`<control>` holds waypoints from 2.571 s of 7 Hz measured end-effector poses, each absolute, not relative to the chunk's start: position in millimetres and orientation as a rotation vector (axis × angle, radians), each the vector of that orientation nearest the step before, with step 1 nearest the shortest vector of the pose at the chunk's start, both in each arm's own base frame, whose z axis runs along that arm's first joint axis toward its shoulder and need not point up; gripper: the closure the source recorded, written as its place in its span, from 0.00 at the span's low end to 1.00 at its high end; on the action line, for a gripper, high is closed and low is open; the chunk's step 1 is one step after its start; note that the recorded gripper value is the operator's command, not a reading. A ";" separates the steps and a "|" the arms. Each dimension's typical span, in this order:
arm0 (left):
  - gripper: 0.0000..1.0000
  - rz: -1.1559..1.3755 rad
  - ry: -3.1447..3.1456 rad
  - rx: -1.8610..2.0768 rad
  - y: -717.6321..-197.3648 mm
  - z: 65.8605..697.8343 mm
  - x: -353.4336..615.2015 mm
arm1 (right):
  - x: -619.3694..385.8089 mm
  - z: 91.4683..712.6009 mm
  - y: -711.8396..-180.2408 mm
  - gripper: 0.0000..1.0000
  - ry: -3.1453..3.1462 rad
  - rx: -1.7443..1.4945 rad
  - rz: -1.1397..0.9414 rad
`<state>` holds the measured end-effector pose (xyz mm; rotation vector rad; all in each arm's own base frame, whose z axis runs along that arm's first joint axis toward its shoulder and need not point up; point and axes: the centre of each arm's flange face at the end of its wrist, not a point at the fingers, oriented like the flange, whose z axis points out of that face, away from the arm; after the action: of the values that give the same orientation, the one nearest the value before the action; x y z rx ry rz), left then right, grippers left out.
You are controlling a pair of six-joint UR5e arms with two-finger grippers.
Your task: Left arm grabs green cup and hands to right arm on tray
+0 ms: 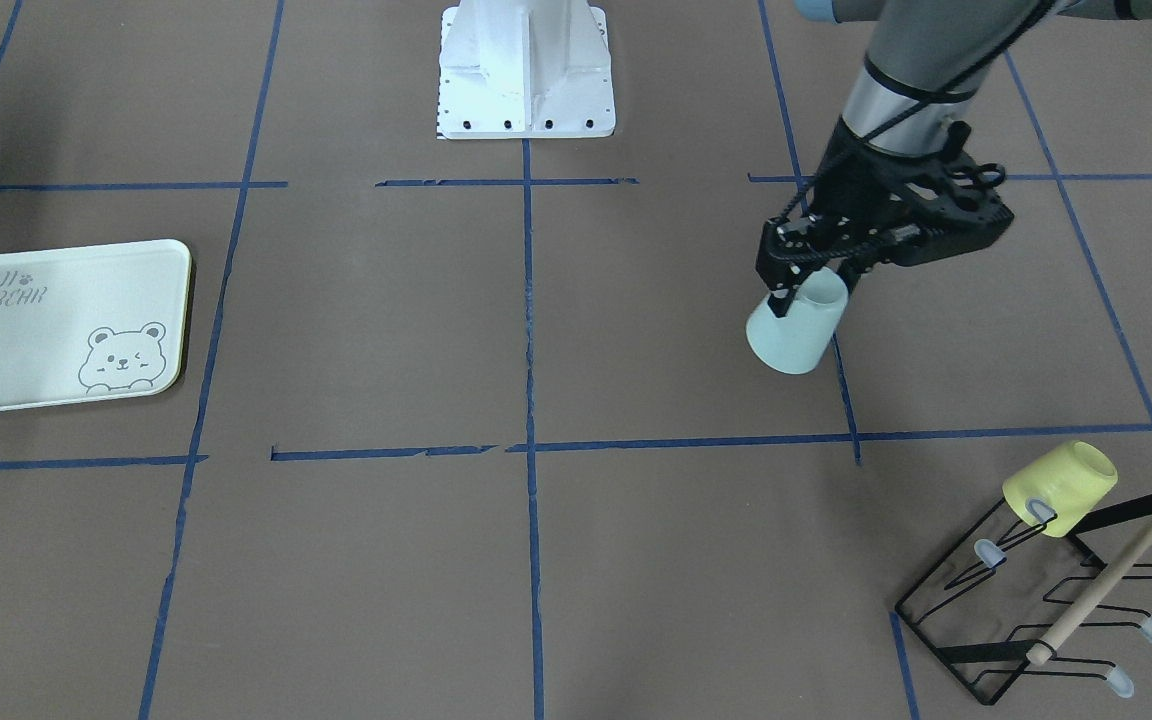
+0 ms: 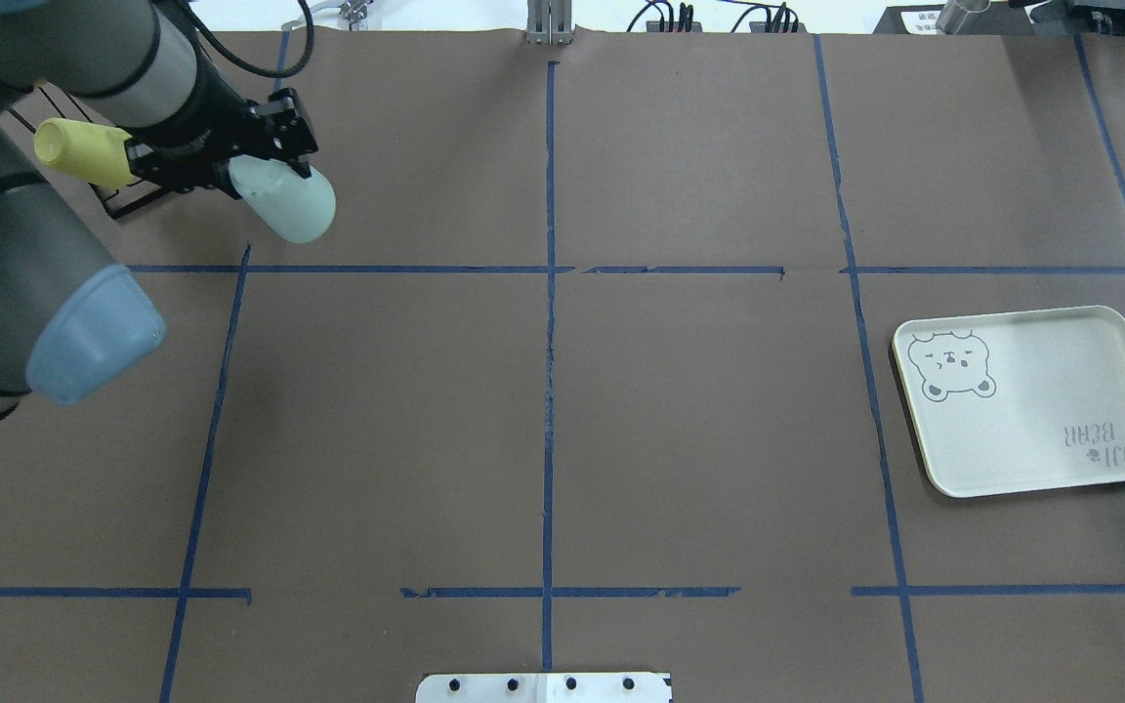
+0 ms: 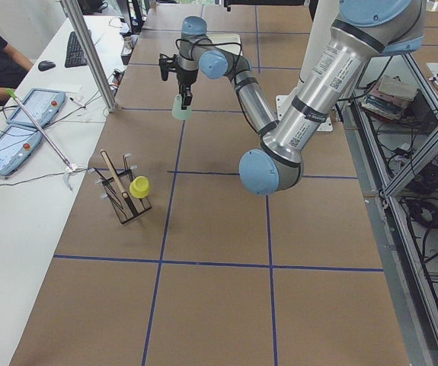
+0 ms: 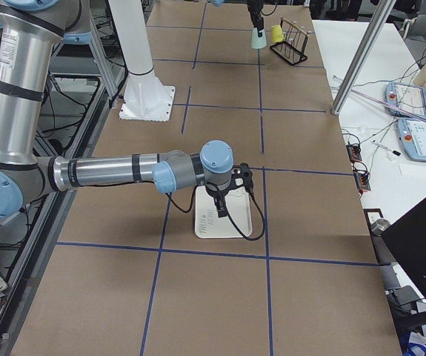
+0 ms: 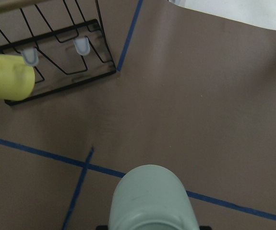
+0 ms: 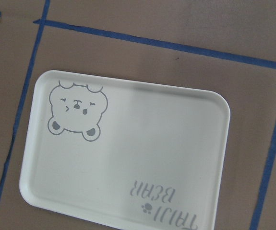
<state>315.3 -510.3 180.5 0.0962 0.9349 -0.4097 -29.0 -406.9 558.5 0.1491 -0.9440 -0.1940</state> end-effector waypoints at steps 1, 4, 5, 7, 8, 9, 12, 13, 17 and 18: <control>0.94 -0.474 1.058 0.057 -489.7 162.2 337.8 | -49.1 542.0 -412.0 0.00 -0.973 0.162 -0.164; 0.94 -0.629 1.467 -0.151 -436.2 126.3 365.8 | -120.4 472.8 -415.8 0.00 -1.149 0.196 -0.072; 0.92 -0.616 1.591 -0.210 -420.0 130.6 367.2 | -148.4 443.0 -415.5 0.00 -1.227 0.192 -0.069; 0.92 -0.538 1.793 -0.250 -398.6 141.5 368.2 | -205.8 374.7 -413.9 0.00 -1.413 0.148 -0.060; 0.92 -0.532 1.920 -0.286 -388.1 145.1 371.7 | -227.7 336.5 -409.8 0.00 -1.517 0.110 -0.049; 0.92 -0.527 2.064 -0.328 -375.3 154.3 382.7 | -241.9 305.4 -400.0 0.00 -1.623 0.086 -0.041; 0.92 -0.460 2.317 -0.430 -342.7 188.2 411.3 | -287.3 258.0 -336.8 0.00 -2.064 0.015 0.037; 0.92 -0.444 2.332 -0.450 -335.7 190.1 415.6 | -297.3 246.2 -323.8 0.00 -2.176 -0.011 0.067; 0.92 -0.396 2.354 -0.516 -310.9 187.0 426.1 | -309.6 207.0 -324.8 0.00 -2.319 0.004 0.108; 0.92 -0.386 2.358 -0.531 -304.9 185.4 428.1 | -311.3 204.7 -325.2 0.00 -2.322 0.004 0.106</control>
<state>428.1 -304.9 185.4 -0.5311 2.3575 -0.3857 -311.3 -325.2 204.7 0.0041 -2.3219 0.1059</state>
